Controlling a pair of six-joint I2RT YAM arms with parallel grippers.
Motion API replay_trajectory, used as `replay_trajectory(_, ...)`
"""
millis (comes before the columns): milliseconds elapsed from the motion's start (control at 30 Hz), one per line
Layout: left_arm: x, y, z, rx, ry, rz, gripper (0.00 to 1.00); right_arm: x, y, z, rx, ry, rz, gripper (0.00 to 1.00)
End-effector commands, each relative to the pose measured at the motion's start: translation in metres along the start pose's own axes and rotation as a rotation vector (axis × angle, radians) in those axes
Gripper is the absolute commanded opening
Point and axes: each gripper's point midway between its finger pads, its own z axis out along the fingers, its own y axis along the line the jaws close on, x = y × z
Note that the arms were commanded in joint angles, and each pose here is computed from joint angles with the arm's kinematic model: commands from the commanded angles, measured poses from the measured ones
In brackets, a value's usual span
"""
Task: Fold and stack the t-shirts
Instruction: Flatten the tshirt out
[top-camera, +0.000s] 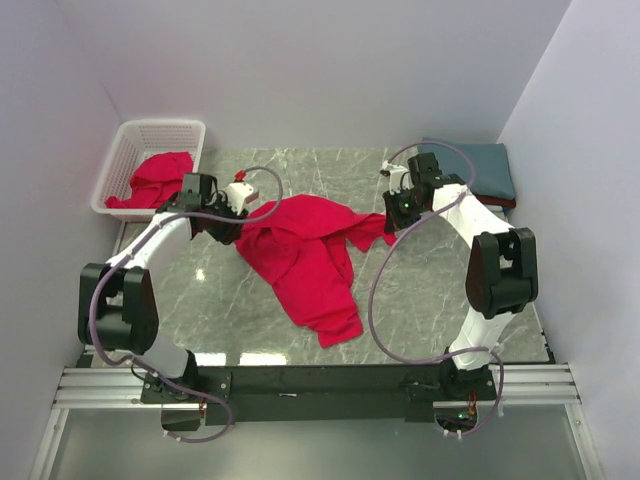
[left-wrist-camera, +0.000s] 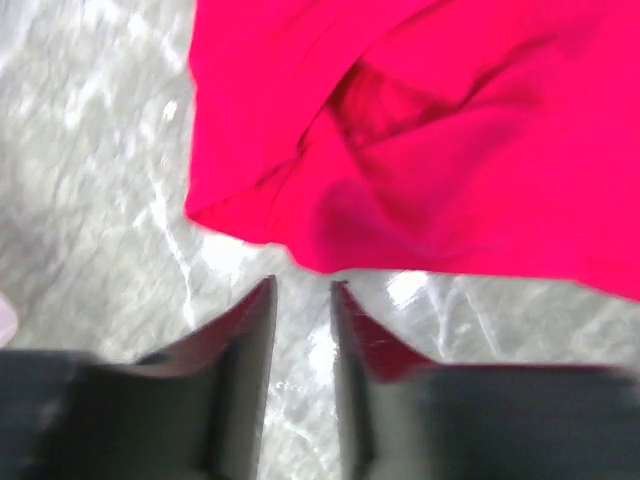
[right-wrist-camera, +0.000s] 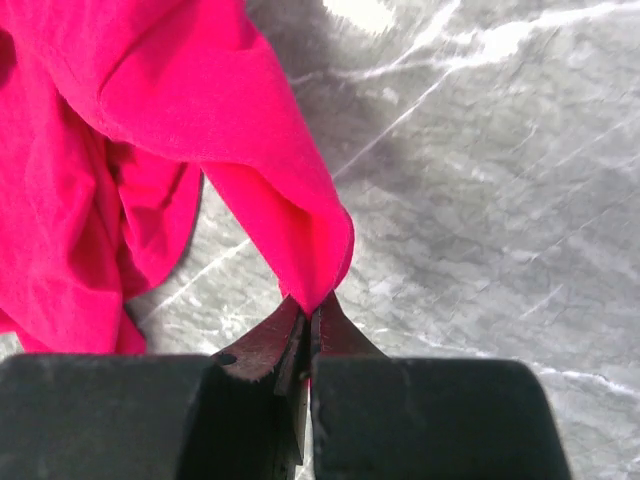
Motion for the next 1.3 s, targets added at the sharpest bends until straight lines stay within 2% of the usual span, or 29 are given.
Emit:
replay_trajectory(0, -0.041, -0.022, -0.005, 0.148, -0.086, -0.023, 0.5, 0.013, 0.005, -0.014, 0.01, 0.035, -0.042, 0.0)
replay_trajectory(100, -0.073, -0.053, 0.002, 0.181, -0.169, 0.01, 0.63, 0.012, 0.009, -0.02, 0.006, 0.02, -0.046, 0.0)
replay_trajectory(133, -0.093, -0.058, 0.001, 0.158, -0.24, 0.049, 0.66, 0.008, 0.011, -0.024, 0.002, 0.009, -0.05, 0.0)
replay_trajectory(200, -0.103, -0.085, 0.012, 0.166, -0.254, 0.077, 0.71, 0.006, 0.014, -0.029, 0.0, 0.0, -0.054, 0.0)
replay_trajectory(400, -0.136, -0.12, 0.048, 0.184, -0.3, 0.089, 0.73, -0.004, 0.032, -0.044, -0.081, -0.03, -0.042, 0.0)
replay_trajectory(467, -0.152, -0.137, 0.042, 0.246, -0.368, 0.083, 0.74, -0.01, 0.049, -0.048, -0.165, -0.056, -0.026, 0.0)
replay_trajectory(533, -0.173, -0.15, 0.026, 0.311, -0.499, 0.051, 0.76, -0.015, 0.066, -0.053, -0.254, -0.075, -0.01, 0.0)
replay_trajectory(567, -0.178, -0.154, 0.021, 0.329, -0.528, 0.038, 0.76, -0.018, 0.084, -0.057, -0.35, -0.091, -0.012, 0.0)
replay_trajectory(667, -0.184, -0.168, 0.013, 0.42, -0.544, -0.02, 0.81, -0.025, 0.118, -0.067, -0.497, -0.124, -0.031, 0.0)
replay_trajectory(733, -0.185, -0.177, 0.002, 0.473, -0.566, 0.002, 0.86, -0.028, 0.131, -0.072, -0.538, -0.133, -0.045, 0.0)
replay_trajectory(833, -0.177, -0.19, -0.018, 0.526, -0.584, 0.074, 0.89, -0.031, 0.153, -0.079, -0.625, -0.115, -0.056, 0.0)
replay_trajectory(1033, -0.155, -0.192, -0.039, 0.472, -0.615, 0.386, 0.85, -0.031, 0.181, -0.072, -0.746, -0.032, -0.02, 0.0)
replay_trajectory(1133, -0.133, -0.194, -0.051, 0.419, -0.631, 0.681, 0.82, -0.03, 0.194, -0.062, -0.785, 0.021, 0.001, 0.0)
replay_trajectory(1167, -0.107, -0.196, -0.045, 0.409, -0.602, 0.841, 0.81, -0.029, 0.198, -0.06, -0.8, 0.042, 0.009, 0.0)
replay_trajectory(1267, -0.083, -0.196, -0.061, 0.344, -0.622, 1.088, 0.82, -0.033, 0.214, -0.045, -0.811, 0.092, 0.005, 0.0)
